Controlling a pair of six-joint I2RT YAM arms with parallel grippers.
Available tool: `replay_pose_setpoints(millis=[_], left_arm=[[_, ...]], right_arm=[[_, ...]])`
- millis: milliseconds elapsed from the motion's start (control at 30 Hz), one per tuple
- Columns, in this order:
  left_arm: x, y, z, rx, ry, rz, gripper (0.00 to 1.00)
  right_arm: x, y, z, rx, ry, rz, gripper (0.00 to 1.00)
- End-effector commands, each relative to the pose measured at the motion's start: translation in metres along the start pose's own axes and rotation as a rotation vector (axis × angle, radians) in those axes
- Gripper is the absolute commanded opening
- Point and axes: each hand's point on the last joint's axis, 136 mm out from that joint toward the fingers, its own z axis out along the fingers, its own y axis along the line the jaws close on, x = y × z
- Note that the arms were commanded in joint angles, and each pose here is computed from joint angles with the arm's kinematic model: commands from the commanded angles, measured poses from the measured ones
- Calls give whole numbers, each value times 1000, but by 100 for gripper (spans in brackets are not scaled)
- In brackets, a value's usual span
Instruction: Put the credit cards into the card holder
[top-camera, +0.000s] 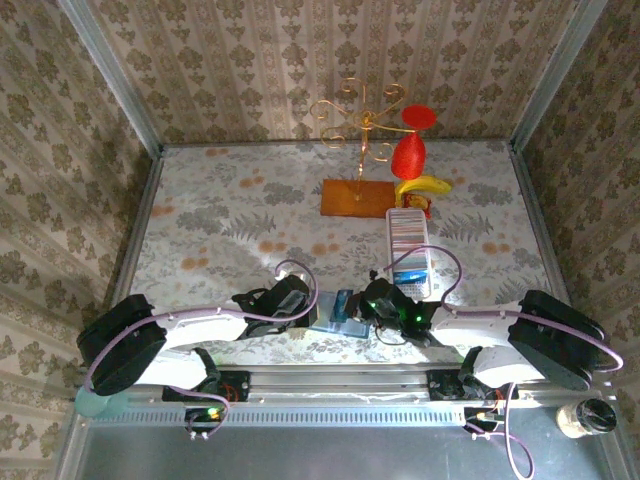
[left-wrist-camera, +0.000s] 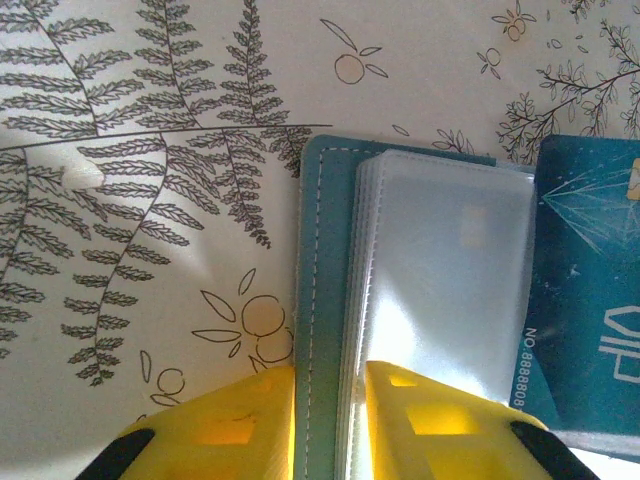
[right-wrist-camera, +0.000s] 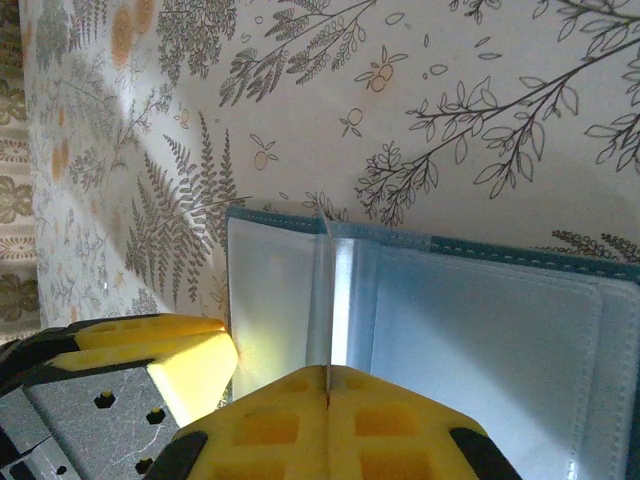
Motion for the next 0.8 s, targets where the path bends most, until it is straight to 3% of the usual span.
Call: replay_pose_setpoints(millis=[0, 700, 767], left_arm=[[19, 17, 4, -69, 71, -2, 24], [21, 18, 3, -74, 69, -8, 24], [21, 17, 3, -71, 68, -7, 24]], right_arm=[[7, -7, 3, 32, 13, 4, 0], [27, -5, 11, 48, 115, 26, 0], [28, -6, 13, 69, 121, 13, 15]])
